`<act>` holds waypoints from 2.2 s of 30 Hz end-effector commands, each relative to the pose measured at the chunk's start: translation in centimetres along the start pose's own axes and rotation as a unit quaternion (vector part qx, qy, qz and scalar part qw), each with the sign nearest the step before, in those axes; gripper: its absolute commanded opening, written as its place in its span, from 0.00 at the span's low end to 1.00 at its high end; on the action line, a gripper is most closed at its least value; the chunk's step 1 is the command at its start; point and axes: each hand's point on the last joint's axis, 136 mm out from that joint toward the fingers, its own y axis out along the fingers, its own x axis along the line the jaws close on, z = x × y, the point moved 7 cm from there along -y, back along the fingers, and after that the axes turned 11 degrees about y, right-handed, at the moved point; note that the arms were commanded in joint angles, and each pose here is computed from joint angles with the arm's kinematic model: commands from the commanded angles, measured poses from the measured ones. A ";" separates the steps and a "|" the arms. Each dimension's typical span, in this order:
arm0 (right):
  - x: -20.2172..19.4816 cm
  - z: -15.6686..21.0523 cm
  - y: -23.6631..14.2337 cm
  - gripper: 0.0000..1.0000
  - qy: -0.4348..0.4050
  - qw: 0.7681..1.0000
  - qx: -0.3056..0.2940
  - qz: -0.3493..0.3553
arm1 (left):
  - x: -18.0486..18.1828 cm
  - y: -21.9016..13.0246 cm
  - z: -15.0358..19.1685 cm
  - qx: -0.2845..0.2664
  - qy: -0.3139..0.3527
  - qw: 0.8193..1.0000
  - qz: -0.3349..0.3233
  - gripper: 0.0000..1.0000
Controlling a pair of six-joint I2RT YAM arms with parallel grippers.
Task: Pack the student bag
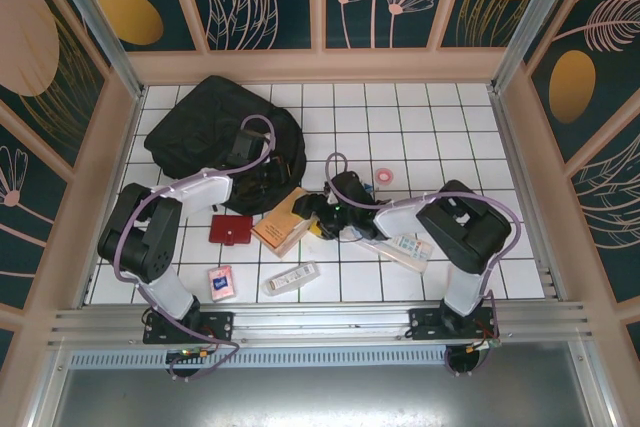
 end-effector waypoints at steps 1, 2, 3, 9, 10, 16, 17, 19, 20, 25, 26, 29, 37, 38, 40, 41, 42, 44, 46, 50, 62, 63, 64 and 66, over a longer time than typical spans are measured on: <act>2.7 -1.4 1.1 0.73 -0.022 0.998 -0.021 -0.056 | -2.2 0.3 0.4 0.022 -0.004 0.998 0.060 0.00; 2.9 -1.6 1.1 0.72 -0.024 0.998 -0.026 -0.058 | -2.2 0.3 0.4 0.024 -0.006 0.998 0.062 0.00; 3.1 -1.9 1.0 0.72 -0.026 0.997 -0.032 -0.058 | -2.3 0.3 0.4 0.024 -0.006 0.998 0.063 0.00; 3.8 -3.0 0.9 0.62 -0.038 0.996 -0.064 -0.040 | -3.0 -0.3 -0.8 0.012 0.001 0.998 0.067 0.00; 3.9 -3.0 0.9 0.61 -0.039 0.996 -0.066 -0.040 | -3.0 -0.5 -0.8 0.010 0.002 0.998 0.067 0.00; 5.3 -2.7 0.1 0.53 -0.063 0.995 -0.074 -0.038 | -3.3 -1.3 -1.8 0.001 0.023 0.998 0.051 0.00; 5.6 -2.7 -0.1 0.52 -0.070 0.994 -0.081 -0.027 | -3.3 -1.4 -1.9 0.000 0.026 0.998 0.048 0.00; 5.9 -2.7 -0.5 0.50 -0.082 0.992 -0.095 -0.008 | -3.4 -1.6 -2.1 -0.002 0.033 0.998 0.045 0.00; 5.7 -2.8 -0.4 0.48 -0.080 0.992 -0.098 0.002 | -3.4 -1.7 -2.2 -0.002 0.035 0.998 0.044 0.00; 4.7 -3.4 1.0 0.54 -0.064 0.994 -0.082 0.035 | -3.8 -2.3 -2.9 -0.013 0.041 0.998 0.043 0.00; 4.6 -3.4 1.3 0.56 -0.063 0.994 -0.077 0.034 | -3.9 -2.4 -3.1 -0.014 0.042 0.998 0.042 0.00; 5.1 -3.8 1.5 0.61 -0.064 0.994 -0.080 0.023 | -4.2 -3.2 -3.6 -0.022 0.048 0.998 0.041 0.00; 7.9 -4.1 -0.3 0.49 -0.073 0.993 -0.098 0.004 | -4.7 -4.9 -4.8 -0.043 0.065 0.997 0.025 0.00; 8.0 -4.0 -0.4 0.47 -0.072 0.993 -0.098 0.005 | -4.7 -4.9 -4.8 -0.044 0.065 0.997 0.025 0.00; 7.8 -4.0 -0.4 0.43 -0.067 0.993 -0.099 0.011 | -4.7 -4.9 -4.8 -0.043 0.065 0.997 0.027 0.00; 7.6 -4.1 -0.4 0.39 -0.065 0.993 -0.099 0.015 | -4.7 -4.8 -4.7 -0.042 0.064 0.997 0.027 0.00; 7.4 -4.1 -0.3 0.36 -0.062 0.993 -0.100 0.018 | -4.7 -4.7 -4.7 -0.041 0.063 0.997 0.028 0.00; 7.0 -4.1 -0.3 0.30 -0.055 0.993 -0.098 0.024 | -4.7 -4.7 -4.7 -0.041 0.063 0.997 0.028 0.00; 6.8 -4.0 -0.4 0.23 -0.052 0.994 -0.096 0.022 | -4.6 -5.0 -4.9 -0.046 0.066 0.996 0.023 0.00; 7.8 -3.3 -1.6 0.22 -0.053 0.994 -0.094 0.012 | -4.3 -6.5 -6.0 -0.067 0.066 0.996 0.005 0.00; 12.0 0.3 -9.1 0.20 -0.108 0.986 -0.129 -0.010 | -4.2 -12.6 -11.4 -0.155 0.079 0.984 -0.045 0.00; 12.5 0.6 -9.9 0.20 -0.114 0.984 -0.136 -0.015 | -4.3 -12.9 -11.7 -0.158 0.081 0.983 -0.048 0.00; 13.1 0.8 -10.8 0.20 -0.123 0.982 -0.143 -0.019 | -4.5 -13.3 -12.2 -0.163 0.085 0.982 -0.049 0.00; 14.4 1.2 -12.4 0.20 -0.139 0.977 -0.158 -0.029 | -4.9 -13.8 -12.8 -0.166 0.093 0.981 -0.049 0.00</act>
